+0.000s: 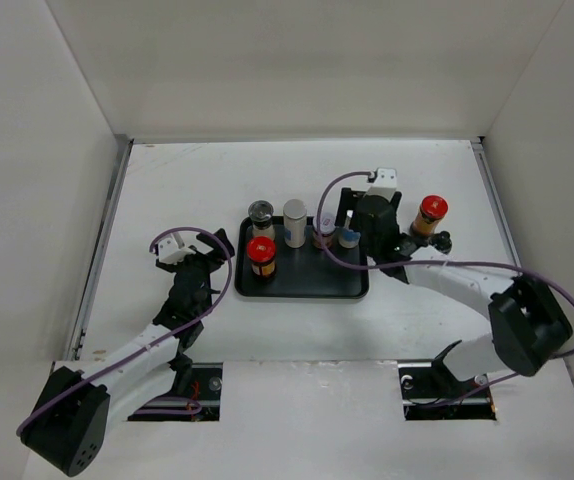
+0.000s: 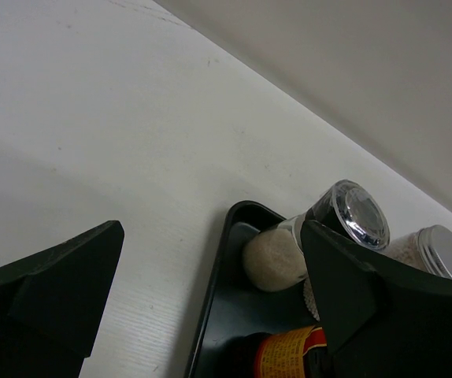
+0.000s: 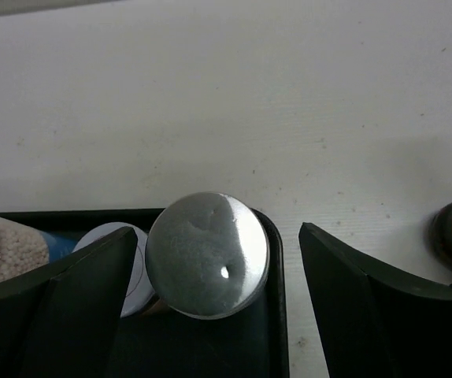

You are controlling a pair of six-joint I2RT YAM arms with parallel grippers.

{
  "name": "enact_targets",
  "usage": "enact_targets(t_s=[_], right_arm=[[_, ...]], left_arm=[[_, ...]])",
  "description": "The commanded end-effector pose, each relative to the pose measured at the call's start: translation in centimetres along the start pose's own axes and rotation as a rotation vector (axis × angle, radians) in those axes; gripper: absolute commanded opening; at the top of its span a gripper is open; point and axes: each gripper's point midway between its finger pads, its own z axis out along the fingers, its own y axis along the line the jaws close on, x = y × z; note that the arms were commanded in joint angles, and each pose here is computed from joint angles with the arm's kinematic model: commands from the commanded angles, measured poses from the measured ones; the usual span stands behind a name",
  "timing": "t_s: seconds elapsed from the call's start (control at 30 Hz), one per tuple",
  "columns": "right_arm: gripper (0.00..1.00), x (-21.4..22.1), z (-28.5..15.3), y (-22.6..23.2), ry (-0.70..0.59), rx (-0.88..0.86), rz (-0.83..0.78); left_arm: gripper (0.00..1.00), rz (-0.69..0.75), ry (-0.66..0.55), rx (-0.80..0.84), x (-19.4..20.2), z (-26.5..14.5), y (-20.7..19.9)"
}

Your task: Organize the condiment bottles

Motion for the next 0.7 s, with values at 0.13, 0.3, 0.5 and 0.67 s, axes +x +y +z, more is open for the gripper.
enact_targets(t_s=[0.13,0.3,0.5,0.67], right_arm=[[1.0,-6.7,-3.3,-6.3,-0.187,0.178,0.134],[1.0,-6.5,-4.0,-13.4,-0.185,0.392,0.137],[0.58,-6.6,-2.9,-18.8,-0.125,0.524,0.137],[1.0,-6.0,-1.4,-19.8,-0.013,0.526,0.092]], left_arm=[[1.0,-0.047,-0.036,0.035,-1.1,0.0,-1.3],[1.0,-0.023,0.015,0.067,-0.4,0.1,-2.6],[0.92,-0.036,0.012,0.082,-0.5,-0.2,-2.8],[0.91,-0.048,0.008,0.1,-0.7,-0.5,-2.9]])
